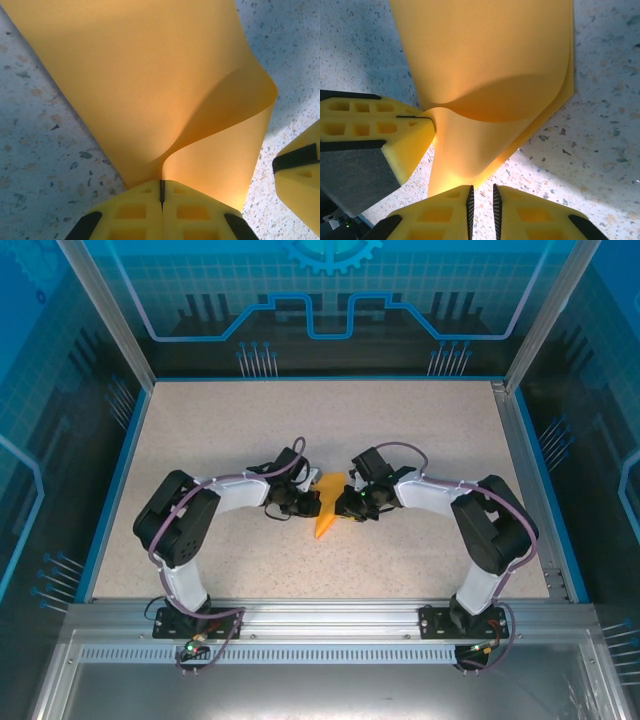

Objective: Fold a paper plane with a square sheet of paper (pick it up from the middle)
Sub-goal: Third fold the triangle at the center of the table.

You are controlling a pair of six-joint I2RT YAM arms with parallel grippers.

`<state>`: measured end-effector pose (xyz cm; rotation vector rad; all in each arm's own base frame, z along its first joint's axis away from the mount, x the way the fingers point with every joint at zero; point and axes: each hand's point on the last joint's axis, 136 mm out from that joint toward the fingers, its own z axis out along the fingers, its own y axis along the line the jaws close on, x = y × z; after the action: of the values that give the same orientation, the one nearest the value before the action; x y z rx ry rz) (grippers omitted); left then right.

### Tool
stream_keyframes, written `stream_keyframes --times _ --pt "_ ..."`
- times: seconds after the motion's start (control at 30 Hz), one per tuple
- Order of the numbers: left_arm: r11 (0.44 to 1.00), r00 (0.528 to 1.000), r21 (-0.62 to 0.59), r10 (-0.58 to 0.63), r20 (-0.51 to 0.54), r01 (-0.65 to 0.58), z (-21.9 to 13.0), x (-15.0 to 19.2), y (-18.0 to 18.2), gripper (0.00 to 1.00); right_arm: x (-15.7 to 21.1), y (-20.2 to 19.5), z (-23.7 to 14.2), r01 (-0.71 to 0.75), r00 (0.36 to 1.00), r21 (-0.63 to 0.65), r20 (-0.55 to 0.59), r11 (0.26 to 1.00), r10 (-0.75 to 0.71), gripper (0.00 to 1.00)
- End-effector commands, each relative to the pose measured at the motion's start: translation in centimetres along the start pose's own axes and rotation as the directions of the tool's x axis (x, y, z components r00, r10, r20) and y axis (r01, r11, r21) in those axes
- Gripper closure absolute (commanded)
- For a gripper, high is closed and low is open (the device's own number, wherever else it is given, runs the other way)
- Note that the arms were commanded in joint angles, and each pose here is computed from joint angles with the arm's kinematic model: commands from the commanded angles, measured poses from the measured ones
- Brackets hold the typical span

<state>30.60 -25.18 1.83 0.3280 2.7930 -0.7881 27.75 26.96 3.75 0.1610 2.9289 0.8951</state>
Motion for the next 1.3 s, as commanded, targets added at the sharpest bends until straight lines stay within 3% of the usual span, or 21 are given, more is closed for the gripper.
stream_keyframes --times 0.0,0.3,0.8,1.27 --pt "1.000 1.000 -0.017 0.005 -0.004 -0.005 -0.1 -0.3 0.4 0.97 0.7 0.0 -0.3 0.000 1.000 0.010 -0.007 1.000 0.000 0.79" --pt "1.000 1.000 -0.009 -0.003 0.030 0.003 -1.6 -0.3 -0.2 0.95 0.7 0.0 -0.1 0.002 1.000 0.012 -0.012 1.000 -0.002 0.79" --pt "0.999 0.999 -0.024 -0.031 0.007 0.031 -0.9 0.8 0.7 0.95 0.8 -0.3 0.0 -0.001 1.000 0.018 -0.013 1.000 0.002 0.79" --pt "1.000 0.999 -0.002 -0.004 0.036 0.004 -1.3 -0.4 -0.1 0.94 0.9 -0.4 0.2 -0.005 1.000 0.015 -0.013 1.000 0.006 0.79"
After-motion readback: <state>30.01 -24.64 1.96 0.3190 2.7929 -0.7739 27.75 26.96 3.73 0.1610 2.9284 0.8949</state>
